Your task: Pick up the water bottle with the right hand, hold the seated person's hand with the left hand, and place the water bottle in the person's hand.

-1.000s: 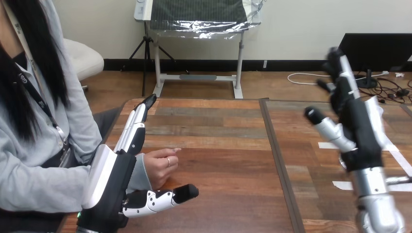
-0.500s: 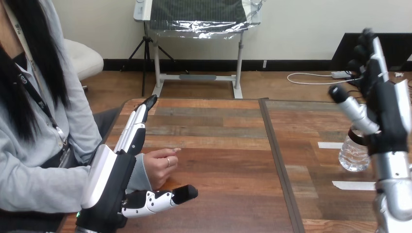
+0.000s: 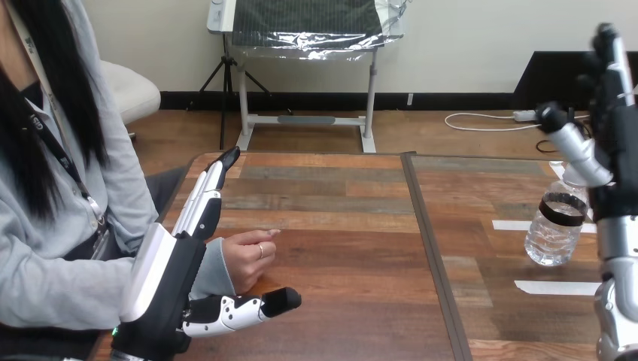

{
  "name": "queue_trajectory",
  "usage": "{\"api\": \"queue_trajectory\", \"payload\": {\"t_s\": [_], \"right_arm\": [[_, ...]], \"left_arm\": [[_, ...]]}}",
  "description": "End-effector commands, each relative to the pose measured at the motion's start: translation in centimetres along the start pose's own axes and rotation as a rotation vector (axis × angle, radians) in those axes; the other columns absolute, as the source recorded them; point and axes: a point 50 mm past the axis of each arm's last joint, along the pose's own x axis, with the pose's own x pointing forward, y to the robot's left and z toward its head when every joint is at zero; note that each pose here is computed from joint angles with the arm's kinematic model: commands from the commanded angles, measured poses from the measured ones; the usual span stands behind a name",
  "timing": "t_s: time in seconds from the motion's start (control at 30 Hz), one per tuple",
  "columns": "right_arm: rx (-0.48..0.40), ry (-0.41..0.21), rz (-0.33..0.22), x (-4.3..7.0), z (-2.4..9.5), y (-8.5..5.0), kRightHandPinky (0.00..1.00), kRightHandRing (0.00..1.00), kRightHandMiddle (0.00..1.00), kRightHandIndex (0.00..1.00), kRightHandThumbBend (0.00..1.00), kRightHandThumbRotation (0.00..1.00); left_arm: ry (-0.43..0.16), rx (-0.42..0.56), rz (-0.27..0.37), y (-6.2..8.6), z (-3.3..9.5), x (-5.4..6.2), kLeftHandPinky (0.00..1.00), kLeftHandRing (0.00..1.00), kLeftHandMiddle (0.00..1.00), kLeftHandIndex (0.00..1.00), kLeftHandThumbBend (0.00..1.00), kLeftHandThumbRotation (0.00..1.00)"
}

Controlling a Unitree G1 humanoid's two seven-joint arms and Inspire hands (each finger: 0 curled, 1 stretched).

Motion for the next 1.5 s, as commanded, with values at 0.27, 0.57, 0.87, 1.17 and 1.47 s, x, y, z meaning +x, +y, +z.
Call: {"api": "queue_trajectory", "payload": {"t_s": [0.27,0.57,0.87,1.17,1.47], "right_arm": [[0.002,0.014,-0.093,2.8,0.9,-1.5,0.99,1.0,1.0,1.0,1.0,0.72],[-0.037,0.085,-0.146,3.1,0.4,-2.2,1.0,1.0,0.98,1.0,1.0,0.73],[-0.069,0.151,-0.18,3.3,0.0,-2.9,1.0,1.0,0.98,1.0,1.0,0.74],[-0.123,0.225,-0.192,3.5,-0.5,-3.4,1.0,1.0,0.99,1.0,1.0,0.74],[-0.181,0.291,-0.192,3.6,-1.0,-3.8,1.0,1.0,0.99,1.0,1.0,0.75]], "left_arm": [[-0.078,-0.005,0.035,1.1,0.6,1.2,0.99,1.0,1.0,1.0,1.0,0.7],[-0.079,-0.014,0.035,1.2,0.6,1.1,0.96,1.0,1.0,1.0,1.0,0.69],[-0.07,-0.034,0.039,1.3,0.6,0.9,0.94,1.0,1.0,1.0,1.0,0.67],[-0.076,-0.033,0.044,1.4,0.8,0.7,0.93,1.0,1.0,1.0,1.0,0.67],[-0.079,-0.033,0.041,1.5,1.0,0.5,0.92,1.0,1.0,1.0,1.0,0.68]]}}
